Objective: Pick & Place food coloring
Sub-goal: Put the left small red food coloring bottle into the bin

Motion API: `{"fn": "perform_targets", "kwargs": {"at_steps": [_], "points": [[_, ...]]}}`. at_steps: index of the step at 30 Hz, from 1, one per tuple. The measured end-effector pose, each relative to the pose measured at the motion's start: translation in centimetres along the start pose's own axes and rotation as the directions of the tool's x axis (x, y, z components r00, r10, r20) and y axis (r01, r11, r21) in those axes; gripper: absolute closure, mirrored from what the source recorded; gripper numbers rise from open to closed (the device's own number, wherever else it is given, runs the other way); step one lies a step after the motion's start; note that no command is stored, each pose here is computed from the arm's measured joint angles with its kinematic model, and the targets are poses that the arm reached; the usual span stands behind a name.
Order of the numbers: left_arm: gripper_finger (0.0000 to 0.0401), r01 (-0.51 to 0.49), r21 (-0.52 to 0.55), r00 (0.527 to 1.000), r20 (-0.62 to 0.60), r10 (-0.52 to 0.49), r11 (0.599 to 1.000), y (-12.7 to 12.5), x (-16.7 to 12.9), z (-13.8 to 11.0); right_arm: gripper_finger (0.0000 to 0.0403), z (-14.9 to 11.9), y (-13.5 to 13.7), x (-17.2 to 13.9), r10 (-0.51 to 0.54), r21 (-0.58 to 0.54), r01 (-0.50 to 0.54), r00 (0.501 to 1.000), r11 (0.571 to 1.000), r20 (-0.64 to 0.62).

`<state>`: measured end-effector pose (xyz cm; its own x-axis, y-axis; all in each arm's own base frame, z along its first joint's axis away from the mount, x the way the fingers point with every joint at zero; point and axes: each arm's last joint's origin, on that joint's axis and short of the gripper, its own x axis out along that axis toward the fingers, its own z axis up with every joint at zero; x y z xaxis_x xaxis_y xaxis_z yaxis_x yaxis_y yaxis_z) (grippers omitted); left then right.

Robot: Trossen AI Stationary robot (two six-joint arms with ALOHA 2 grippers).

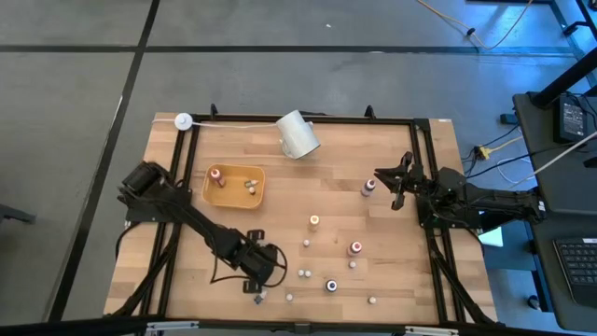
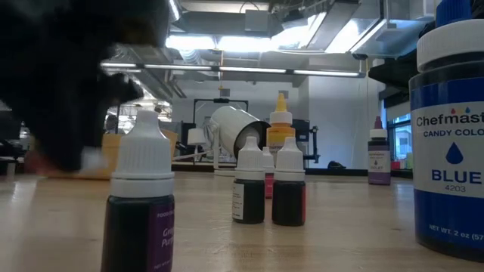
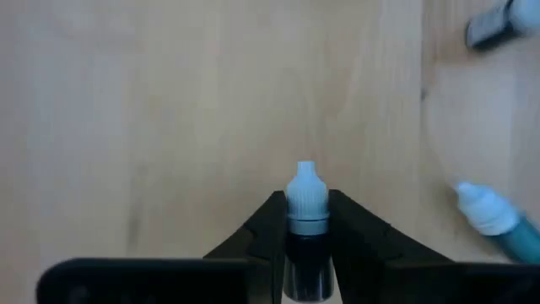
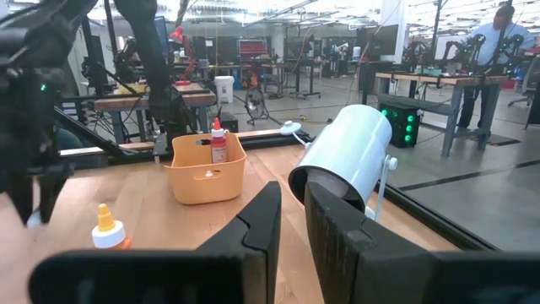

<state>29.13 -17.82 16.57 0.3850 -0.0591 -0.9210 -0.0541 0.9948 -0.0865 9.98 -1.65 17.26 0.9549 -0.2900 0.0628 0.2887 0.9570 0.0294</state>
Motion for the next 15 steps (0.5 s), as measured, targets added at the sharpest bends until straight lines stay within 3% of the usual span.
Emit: {"fn": "perform_targets", "kwargs": {"at_steps": [3,7,10,13,15], "points": [[0.0338,-0.035,-0.018,0.999,0.038,0.036,0.999,0.8,-2.8,0.1,0.0341,0.0,0.0,0.0,0.0,-0.002,0.0,1.0,1.0,0.001],[0.0335,-0.191,-0.056,0.969,0.148,0.198,0.98,2.5,-7.3,-0.3,0.0341,0.0,0.0,0.0,0.0,-0.003,0.0,1.0,1.0,0.0],[0.0336,-0.348,-0.177,0.896,0.225,0.382,0.921,4.4,-10.3,-0.8,0.0341,0.0,0.0,0.0,0.0,-0.003,0.0,1.0,1.0,0.0],[0.0335,-0.405,-0.289,0.854,0.22,0.472,0.868,6.2,-11.9,-1.3,0.0341,0.0,0.0,0.0,0.0,-0.003,0.0,1.0,1.0,0.0],[0.0335,-0.437,-0.299,0.844,0.19,0.502,0.848,7.1,-12.4,-1.4,0.0341,0.0,0.0,0.0,0.0,-0.005,0.0,1.0,1.0,0.0]]}}
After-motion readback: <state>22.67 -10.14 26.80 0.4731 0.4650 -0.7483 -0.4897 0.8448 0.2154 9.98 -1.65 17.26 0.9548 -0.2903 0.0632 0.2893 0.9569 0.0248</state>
